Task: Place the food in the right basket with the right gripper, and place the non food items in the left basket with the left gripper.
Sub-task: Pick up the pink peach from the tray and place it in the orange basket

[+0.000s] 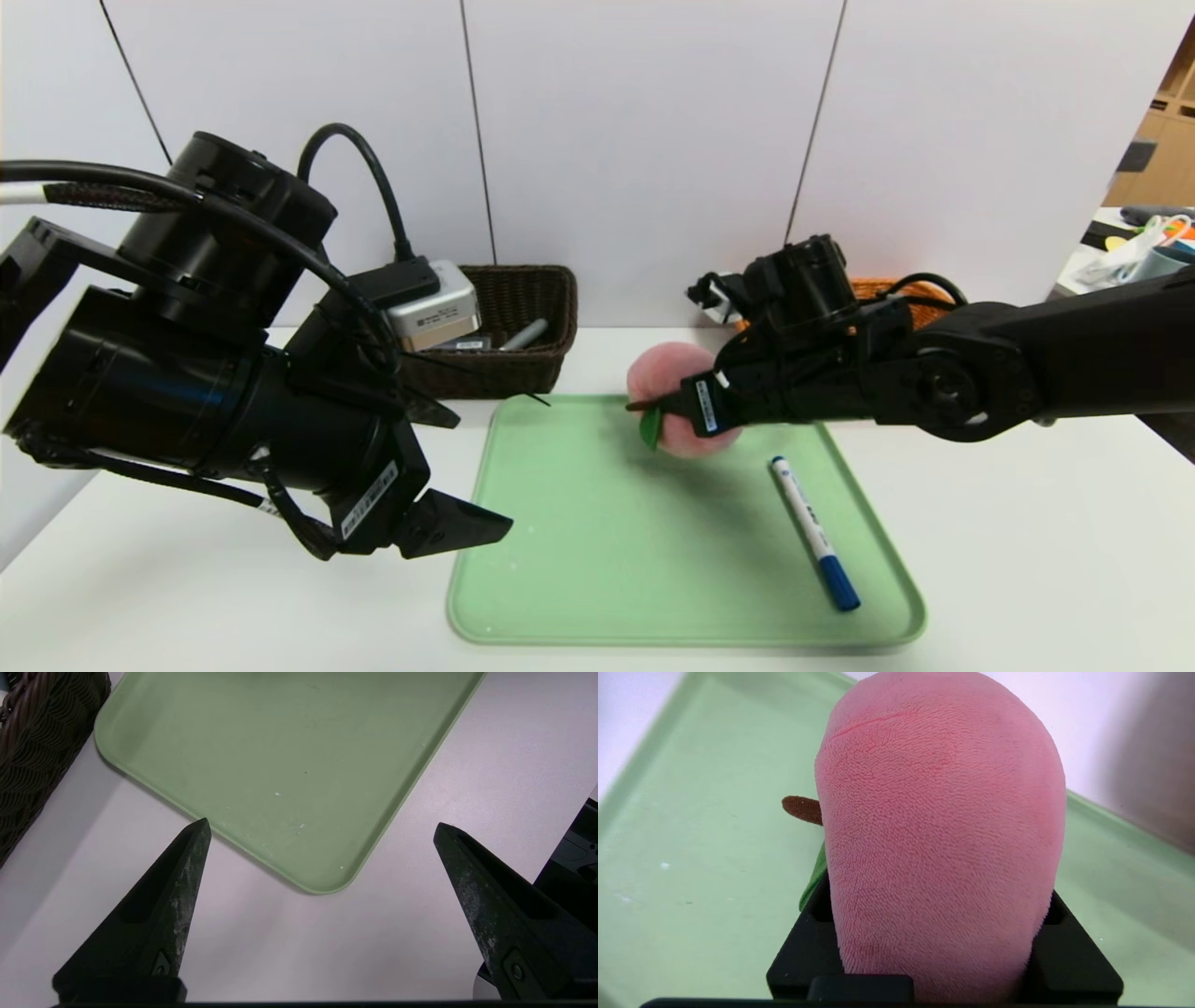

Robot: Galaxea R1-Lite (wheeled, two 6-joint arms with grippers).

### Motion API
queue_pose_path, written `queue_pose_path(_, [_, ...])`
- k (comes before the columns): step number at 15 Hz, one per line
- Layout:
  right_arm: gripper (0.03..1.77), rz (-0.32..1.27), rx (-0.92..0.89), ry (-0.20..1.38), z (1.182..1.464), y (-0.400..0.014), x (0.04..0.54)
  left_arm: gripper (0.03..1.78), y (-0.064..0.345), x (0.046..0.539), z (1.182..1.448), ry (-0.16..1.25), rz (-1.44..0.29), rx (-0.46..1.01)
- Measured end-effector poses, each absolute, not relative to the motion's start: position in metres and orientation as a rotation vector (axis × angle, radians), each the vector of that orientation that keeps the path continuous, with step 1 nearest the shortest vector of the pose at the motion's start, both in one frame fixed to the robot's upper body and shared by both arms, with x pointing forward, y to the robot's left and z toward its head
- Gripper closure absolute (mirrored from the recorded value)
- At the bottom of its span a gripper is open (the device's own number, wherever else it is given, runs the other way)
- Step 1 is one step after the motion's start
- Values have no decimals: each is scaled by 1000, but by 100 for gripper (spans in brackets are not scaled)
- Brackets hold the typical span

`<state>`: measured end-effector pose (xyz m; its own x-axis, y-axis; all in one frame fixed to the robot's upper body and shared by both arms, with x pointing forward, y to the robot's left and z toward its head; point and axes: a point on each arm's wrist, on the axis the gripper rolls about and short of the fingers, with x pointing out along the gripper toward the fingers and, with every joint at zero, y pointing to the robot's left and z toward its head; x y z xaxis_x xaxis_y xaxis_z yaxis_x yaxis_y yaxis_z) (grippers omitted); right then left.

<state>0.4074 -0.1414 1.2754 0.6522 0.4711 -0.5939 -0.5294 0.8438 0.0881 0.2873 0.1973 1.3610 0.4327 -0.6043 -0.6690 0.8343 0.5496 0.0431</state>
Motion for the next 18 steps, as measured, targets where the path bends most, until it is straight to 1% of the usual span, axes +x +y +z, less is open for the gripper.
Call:
queue_pose_path(2, [101, 565, -77, 586, 1295, -148, 401, 12, 197, 287, 1363, 643, -926, 400])
queue_pose_path(4, [101, 548, -51, 478, 1318, -154, 398, 12, 197, 288, 1363, 639, -927, 402])
queue_pose_path(6, [101, 487, -36, 378, 1337, -162, 395, 12, 197, 287, 1364, 638, -927, 402])
queue_pose_path(8, [101, 432, -24, 324, 1348, -172, 395, 12, 197, 288, 1364, 638, -928, 400])
queue_pose_path(12, [101, 285, -7, 238, 1355, -193, 406, 12, 197, 288, 1363, 642, -928, 400])
queue_pose_path(18, [101, 114, 3, 263, 1342, -242, 434, 12, 196, 289, 1361, 649, -928, 399])
